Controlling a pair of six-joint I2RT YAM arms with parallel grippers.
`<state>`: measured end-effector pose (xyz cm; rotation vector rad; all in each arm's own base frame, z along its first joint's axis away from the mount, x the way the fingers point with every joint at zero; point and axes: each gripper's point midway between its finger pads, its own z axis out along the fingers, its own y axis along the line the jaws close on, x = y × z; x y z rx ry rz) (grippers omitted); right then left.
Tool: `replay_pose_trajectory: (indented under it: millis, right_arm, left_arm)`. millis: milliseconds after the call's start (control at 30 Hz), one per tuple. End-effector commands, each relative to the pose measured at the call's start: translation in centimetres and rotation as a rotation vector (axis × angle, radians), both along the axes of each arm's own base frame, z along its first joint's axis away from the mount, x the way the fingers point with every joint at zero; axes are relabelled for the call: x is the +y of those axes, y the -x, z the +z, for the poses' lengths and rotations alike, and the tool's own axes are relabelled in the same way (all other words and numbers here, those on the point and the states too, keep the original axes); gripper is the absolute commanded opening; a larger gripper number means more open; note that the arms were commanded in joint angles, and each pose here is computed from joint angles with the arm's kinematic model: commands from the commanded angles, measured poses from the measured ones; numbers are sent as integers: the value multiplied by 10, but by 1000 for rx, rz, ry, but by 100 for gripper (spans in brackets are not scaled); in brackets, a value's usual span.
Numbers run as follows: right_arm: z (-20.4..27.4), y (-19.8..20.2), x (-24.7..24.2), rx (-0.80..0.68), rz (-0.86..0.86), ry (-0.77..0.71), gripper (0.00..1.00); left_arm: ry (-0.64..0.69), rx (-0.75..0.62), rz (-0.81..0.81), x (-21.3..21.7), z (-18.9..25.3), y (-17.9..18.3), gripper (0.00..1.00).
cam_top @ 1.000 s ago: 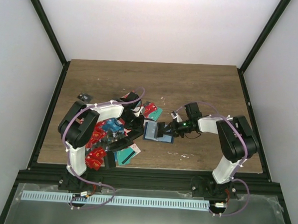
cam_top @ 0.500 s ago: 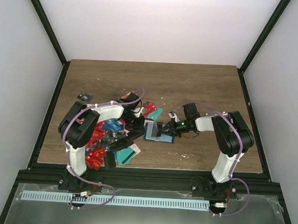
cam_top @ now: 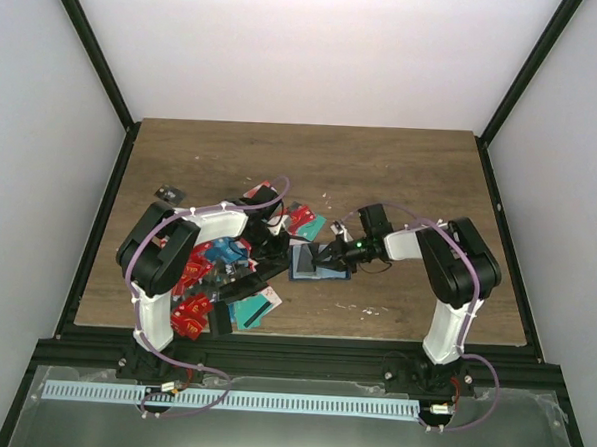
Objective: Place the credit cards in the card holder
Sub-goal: Insert the credit card into the card holder.
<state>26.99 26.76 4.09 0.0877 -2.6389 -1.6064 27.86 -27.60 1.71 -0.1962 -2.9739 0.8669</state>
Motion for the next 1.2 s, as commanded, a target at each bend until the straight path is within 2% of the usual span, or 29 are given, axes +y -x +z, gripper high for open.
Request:
replay_pose_trajectory:
  millis: [0,600,1167]
  right_arm:
    - [5,2,16,-10,40,-20,1]
    - [7,11,2,-37,78,72,1]
    - [17,6,-15,-43,56,78,1]
  left_arm:
    - [19,20,-16,-4,-3,7,4]
    - [-5,-5,-28,0,-4,4,4]
    - [-21,-11,-16,3,-6,4,4]
